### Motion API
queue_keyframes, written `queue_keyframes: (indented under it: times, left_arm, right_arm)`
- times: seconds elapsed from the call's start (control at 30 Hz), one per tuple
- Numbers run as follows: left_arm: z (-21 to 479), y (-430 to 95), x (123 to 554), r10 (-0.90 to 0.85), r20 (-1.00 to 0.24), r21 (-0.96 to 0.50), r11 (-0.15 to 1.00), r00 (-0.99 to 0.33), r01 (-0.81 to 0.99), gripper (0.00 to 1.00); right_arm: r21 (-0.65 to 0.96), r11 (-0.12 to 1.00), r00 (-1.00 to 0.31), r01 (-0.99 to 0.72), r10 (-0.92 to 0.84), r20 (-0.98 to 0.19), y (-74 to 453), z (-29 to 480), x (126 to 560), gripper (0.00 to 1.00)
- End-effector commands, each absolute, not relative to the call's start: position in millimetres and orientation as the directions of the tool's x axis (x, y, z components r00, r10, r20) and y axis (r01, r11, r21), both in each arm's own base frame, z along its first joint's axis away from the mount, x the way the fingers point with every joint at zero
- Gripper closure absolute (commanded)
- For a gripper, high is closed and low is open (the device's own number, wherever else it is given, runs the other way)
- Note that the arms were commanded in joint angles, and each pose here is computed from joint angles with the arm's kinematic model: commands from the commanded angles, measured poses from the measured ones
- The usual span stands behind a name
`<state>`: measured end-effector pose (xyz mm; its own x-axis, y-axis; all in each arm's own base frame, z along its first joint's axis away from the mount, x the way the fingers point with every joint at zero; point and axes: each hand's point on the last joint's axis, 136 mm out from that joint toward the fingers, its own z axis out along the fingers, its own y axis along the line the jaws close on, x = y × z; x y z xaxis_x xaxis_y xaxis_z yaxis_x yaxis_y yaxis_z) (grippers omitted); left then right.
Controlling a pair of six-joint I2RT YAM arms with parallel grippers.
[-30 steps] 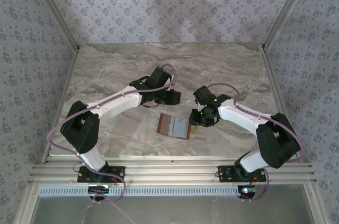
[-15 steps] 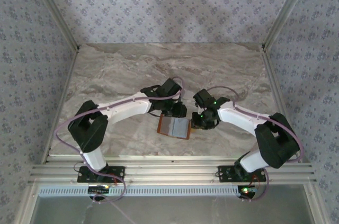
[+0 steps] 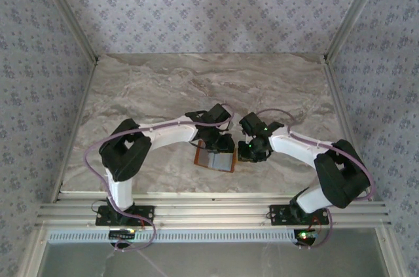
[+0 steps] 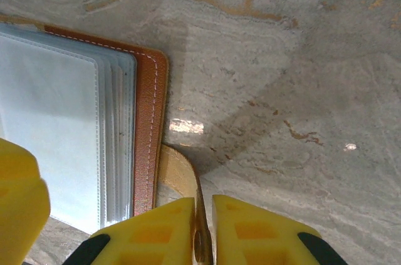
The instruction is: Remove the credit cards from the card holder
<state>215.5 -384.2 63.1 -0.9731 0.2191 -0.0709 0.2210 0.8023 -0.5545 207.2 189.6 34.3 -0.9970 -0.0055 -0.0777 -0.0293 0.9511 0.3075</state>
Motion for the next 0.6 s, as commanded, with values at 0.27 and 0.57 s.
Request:
queue_keyframes:
  times: [0.27,0.57]
  left_arm:
    - [45,-388,203,0.208,0.041,-0.548,0.823,-0.977,0.152,0.86]
    - [33,-375,199,0.212,0.067,-0.473,0.867,-0.975,0.156,0.85]
  right_arm:
    - [0.293,0.956,-0.996,-0.033,-0.008,-0.088,186,36,206,0.83]
    - [0.29,0.957,-0.996,-0.032,-0.008,-0.084,185,34,205,0.83]
